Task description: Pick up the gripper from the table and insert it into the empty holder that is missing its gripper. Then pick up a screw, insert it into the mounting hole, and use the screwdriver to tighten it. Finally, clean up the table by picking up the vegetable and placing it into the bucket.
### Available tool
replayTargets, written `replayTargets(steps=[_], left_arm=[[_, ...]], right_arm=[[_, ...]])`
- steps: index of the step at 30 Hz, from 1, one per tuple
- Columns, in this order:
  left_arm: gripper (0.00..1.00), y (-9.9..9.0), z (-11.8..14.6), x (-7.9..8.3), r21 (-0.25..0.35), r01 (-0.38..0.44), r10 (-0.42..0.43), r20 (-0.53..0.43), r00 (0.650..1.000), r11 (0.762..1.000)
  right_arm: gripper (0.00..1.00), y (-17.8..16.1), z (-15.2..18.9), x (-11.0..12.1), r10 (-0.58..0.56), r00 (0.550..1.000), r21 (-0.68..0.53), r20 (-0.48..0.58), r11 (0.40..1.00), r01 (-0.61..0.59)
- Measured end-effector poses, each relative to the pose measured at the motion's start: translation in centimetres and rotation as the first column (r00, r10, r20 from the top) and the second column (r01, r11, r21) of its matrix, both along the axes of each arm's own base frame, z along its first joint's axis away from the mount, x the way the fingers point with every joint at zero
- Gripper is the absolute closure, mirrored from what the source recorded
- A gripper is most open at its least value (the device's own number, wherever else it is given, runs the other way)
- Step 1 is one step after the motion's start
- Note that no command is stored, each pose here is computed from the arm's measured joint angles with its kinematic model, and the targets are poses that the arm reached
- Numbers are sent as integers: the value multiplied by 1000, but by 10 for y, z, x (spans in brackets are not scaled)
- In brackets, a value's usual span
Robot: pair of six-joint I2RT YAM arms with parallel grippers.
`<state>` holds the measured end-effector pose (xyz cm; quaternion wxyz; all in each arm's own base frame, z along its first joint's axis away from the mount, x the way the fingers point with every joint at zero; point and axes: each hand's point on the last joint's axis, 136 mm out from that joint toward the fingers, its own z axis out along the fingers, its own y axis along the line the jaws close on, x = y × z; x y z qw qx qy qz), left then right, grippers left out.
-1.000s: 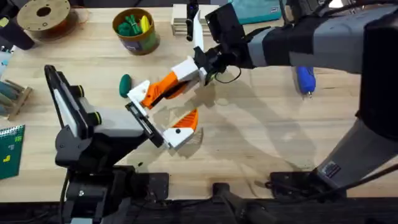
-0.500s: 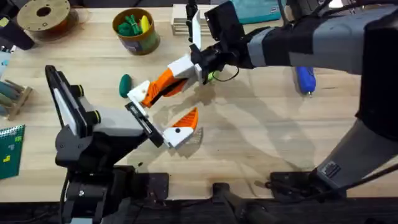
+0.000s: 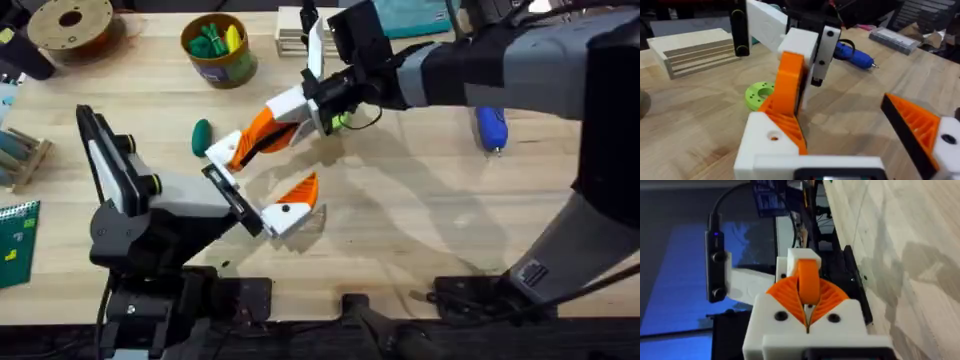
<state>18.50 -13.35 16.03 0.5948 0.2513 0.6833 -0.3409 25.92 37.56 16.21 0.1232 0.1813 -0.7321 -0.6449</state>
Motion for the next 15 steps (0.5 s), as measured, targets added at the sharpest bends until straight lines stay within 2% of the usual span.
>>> replayTargets(steps=[7,15], left_arm=[[15,4,-1,4,-12,-33,33,-20,999,999],[15,4,-1,4,-21,-33,32,-30,999,999]], right_arm=[[996,8,-2,3,-34,999,-39,-2,999,34],[996,7,-4,3,-49,998,-71,-30,996,47]])
